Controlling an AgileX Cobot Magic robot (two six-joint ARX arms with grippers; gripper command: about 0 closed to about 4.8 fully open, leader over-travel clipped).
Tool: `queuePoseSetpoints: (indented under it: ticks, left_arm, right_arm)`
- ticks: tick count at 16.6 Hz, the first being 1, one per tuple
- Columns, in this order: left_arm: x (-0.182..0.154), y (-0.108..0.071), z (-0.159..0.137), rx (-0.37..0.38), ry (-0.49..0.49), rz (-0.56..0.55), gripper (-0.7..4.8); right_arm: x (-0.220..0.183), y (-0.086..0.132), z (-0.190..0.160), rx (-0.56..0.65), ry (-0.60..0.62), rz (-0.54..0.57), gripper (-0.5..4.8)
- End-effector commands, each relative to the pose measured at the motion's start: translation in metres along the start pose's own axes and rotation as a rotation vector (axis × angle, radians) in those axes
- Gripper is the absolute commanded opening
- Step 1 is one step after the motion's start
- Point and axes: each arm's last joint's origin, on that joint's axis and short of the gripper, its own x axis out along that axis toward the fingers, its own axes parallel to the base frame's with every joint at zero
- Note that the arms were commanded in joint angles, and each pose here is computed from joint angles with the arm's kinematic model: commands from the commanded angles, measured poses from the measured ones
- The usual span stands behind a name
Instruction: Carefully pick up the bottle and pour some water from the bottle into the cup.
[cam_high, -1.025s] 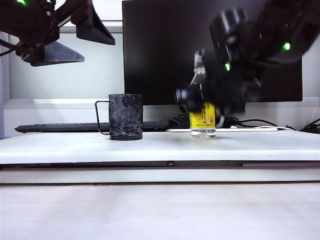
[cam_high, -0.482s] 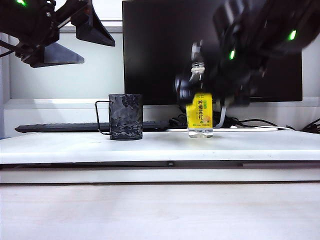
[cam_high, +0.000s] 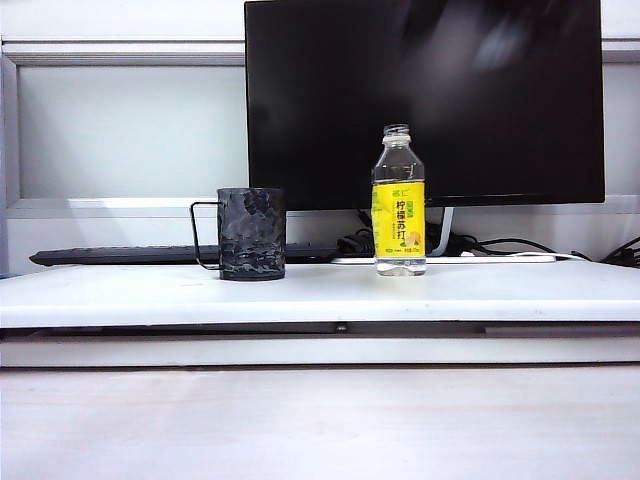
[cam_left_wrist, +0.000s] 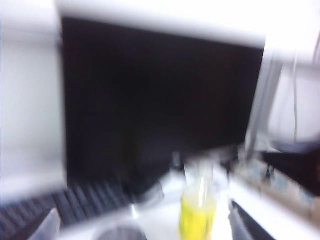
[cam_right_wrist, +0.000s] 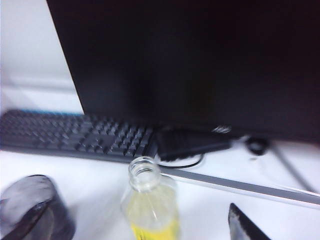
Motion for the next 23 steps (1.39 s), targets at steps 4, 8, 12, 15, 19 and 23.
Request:
queuePoseSetpoints:
  ticks: [4, 8, 12, 15, 19, 23]
  left_arm:
    - [-0.105, -0.013, 0.042, 0.209, -0.146, 0.212, 4.79]
    - [-0.149, -0.011, 0.020, 0.207, 0.040, 0.357, 4.79]
    - [-0.135, -0.003, -0.018, 0.215, 0.145, 0.409, 4.79]
    - [-0.125, 0.002, -0.045, 0.209, 0.156, 0.408, 4.79]
    - [-0.119, 0.006, -0.076, 0.084, 0.198, 0.415, 4.79]
    - [-0.117, 0.010, -0.102, 0.036, 0.266, 0.426, 0.76]
  right_arm:
    - [-0.179, -0.032, 0.039, -0.093, -0.125, -0.006, 4.79]
    - [-0.240, -0.050, -0.012, -0.095, -0.153, -0.002, 4.79]
    - [-0.187, -0.047, -0.091, 0.010, -0.152, 0.007, 4.79]
    - [-0.154, -0.045, -0.134, 0.053, -0.229, 0.008, 4.79]
    - [-0.141, -0.046, -0.175, 0.033, -0.132, 0.003, 4.74]
    - [-0.139, -0.047, -0.187, 0.022, -0.080, -0.003, 1.11]
